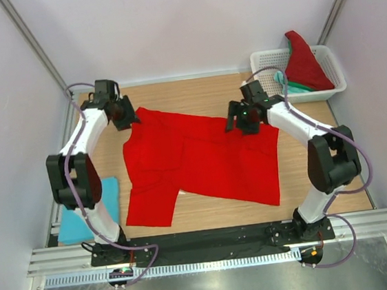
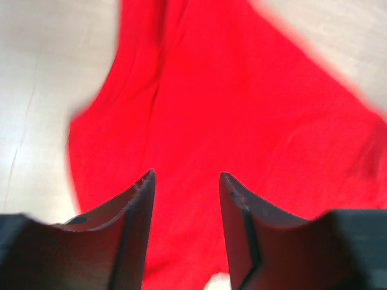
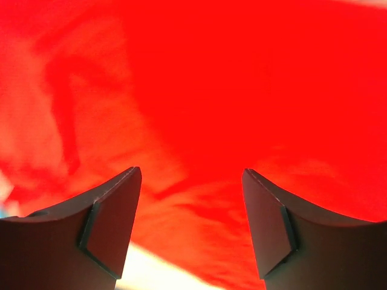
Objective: Fold and stack the t-shirts
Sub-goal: Fold the tshirt
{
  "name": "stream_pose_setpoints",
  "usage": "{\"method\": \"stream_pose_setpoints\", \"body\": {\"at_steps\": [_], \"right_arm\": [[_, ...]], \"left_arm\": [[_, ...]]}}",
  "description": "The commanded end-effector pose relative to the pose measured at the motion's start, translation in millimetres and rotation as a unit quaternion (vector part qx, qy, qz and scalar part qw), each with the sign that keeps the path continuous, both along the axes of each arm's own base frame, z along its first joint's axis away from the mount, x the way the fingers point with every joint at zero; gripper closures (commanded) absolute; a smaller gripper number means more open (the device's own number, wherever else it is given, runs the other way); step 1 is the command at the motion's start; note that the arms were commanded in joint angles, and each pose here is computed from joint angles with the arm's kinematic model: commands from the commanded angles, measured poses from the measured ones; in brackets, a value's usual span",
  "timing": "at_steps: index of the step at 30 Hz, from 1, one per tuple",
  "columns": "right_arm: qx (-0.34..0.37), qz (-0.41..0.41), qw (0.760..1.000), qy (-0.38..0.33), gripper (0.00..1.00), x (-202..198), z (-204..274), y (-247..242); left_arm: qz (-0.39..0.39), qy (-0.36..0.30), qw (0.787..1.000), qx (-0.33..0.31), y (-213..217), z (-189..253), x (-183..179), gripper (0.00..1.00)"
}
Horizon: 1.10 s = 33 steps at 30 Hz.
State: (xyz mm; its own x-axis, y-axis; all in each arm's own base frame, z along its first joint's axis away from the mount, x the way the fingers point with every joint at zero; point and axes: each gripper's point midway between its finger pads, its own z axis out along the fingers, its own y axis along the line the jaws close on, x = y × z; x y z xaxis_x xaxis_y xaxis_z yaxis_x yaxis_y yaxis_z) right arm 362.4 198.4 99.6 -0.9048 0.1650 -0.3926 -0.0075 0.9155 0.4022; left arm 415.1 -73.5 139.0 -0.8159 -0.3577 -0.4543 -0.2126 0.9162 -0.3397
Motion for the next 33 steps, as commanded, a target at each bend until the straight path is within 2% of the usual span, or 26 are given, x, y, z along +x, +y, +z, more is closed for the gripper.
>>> {"method": "stream_pose_setpoints", "body": {"at_steps": [1,2,5,7,11,16,22,27,33], "right_arm": [[-0.119,-0.082,0.99,-0.002,0.26,-3.0,-13.5,-74.1],[-0.127,-0.098,0.987,-0.005,0.26,0.6,-12.6,-84.5],[-0.142,-0.143,0.979,-0.015,0.26,18.6,-11.0,-111.7],[-0.154,-0.163,0.974,-0.02,0.26,30.0,-12.5,-122.9],[-0.176,-0.184,0.967,-0.015,0.26,42.7,-28.4,-137.0],[-0.192,-0.184,0.964,0.003,0.27,55.9,-60.2,-146.8],[-0.207,-0.17,0.963,0.008,0.27,80.9,-70.7,-145.8],[-0.188,-0.149,0.971,-0.002,0.27,110.1,-68.4,-133.3],[-0.186,-0.132,0.973,-0.027,0.27,141.9,-52.6,-126.8]], "left_arm": [[-0.034,-0.025,0.999,-0.007,-26.1,-11.4,47.5,0.56],[-0.038,-0.02,0.999,-0.007,-34.2,-25.6,56.2,0.57],[-0.034,-0.033,0.999,0.002,-44.9,-32.8,75.9,0.58],[-0.02,-0.026,0.999,0.028,-41.9,-50.4,86.7,0.58],[-0.006,-0.006,0.999,0.036,-40.4,-80.6,99.1,0.58],[0.014,0.027,0.999,0.044,-34.5,-112.1,102.8,0.58],[0.064,0.062,0.994,0.065,4.6,-138.5,107.1,0.58],[0.082,0.049,0.994,0.056,26.2,-134.2,125.5,0.57],[0.067,0.027,0.997,0.017,16.1,-107.4,135.6,0.51]]}}
